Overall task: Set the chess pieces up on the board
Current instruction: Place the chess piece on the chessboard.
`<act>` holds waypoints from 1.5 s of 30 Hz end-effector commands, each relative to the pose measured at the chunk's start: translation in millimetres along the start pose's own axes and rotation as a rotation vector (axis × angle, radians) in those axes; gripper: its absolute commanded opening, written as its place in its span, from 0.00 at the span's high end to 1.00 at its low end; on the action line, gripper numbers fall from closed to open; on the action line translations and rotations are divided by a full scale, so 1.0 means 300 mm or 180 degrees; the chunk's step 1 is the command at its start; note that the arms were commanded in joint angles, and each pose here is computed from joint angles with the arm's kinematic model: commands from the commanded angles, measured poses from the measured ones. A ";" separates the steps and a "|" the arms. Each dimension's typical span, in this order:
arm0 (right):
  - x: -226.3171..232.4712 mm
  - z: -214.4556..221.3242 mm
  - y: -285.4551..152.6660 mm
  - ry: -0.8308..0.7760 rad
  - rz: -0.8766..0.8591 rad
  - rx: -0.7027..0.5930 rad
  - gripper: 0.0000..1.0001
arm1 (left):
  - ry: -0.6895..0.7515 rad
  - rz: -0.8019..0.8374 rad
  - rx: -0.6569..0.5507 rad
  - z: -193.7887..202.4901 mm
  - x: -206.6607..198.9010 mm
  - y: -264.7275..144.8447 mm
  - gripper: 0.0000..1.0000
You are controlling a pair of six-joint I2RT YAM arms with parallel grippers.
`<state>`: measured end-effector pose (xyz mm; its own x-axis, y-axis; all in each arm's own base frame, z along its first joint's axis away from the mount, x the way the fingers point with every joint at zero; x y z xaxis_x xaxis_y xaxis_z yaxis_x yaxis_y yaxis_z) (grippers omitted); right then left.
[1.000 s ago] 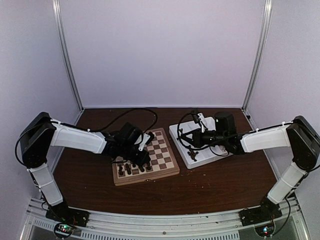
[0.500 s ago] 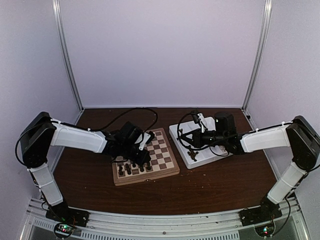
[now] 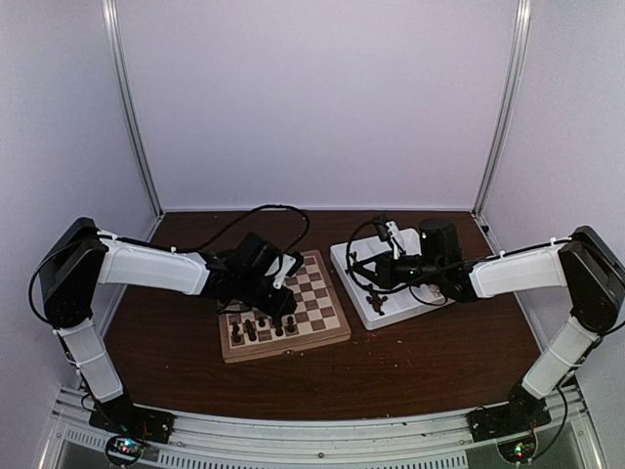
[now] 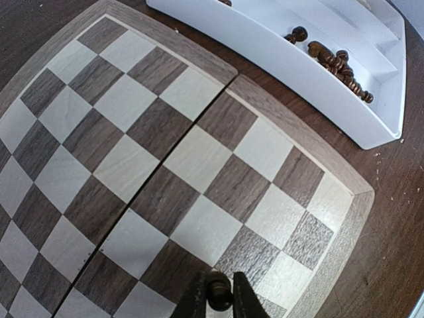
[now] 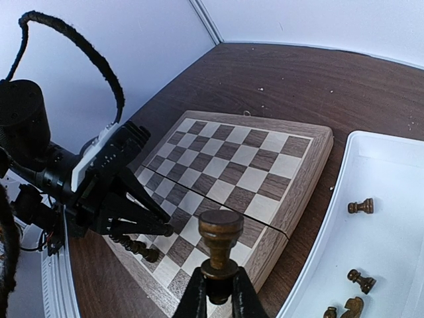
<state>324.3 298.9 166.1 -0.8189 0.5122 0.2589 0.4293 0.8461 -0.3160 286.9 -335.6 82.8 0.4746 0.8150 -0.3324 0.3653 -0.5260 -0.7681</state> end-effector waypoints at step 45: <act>-0.045 -0.037 -0.019 0.0013 0.0215 -0.0112 1.00 | -0.0283 -0.0334 0.0948 -0.139 -0.102 -0.115 0.72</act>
<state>327.8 296.4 161.1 -0.8036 0.5273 0.2760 0.4373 0.8377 -0.3271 299.3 -356.0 146.3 0.3890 0.8732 -0.2937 0.2048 -0.3928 -0.8965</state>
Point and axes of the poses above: each gripper's point midway between its finger pads, its own y axis out along the fingers, its own x axis along the line the jaws close on, z = x × y, the point moved 2 cm from there along -y, back along the fingers, and after that the axes turned 13 degrees about -y, right-handed, at the moved point
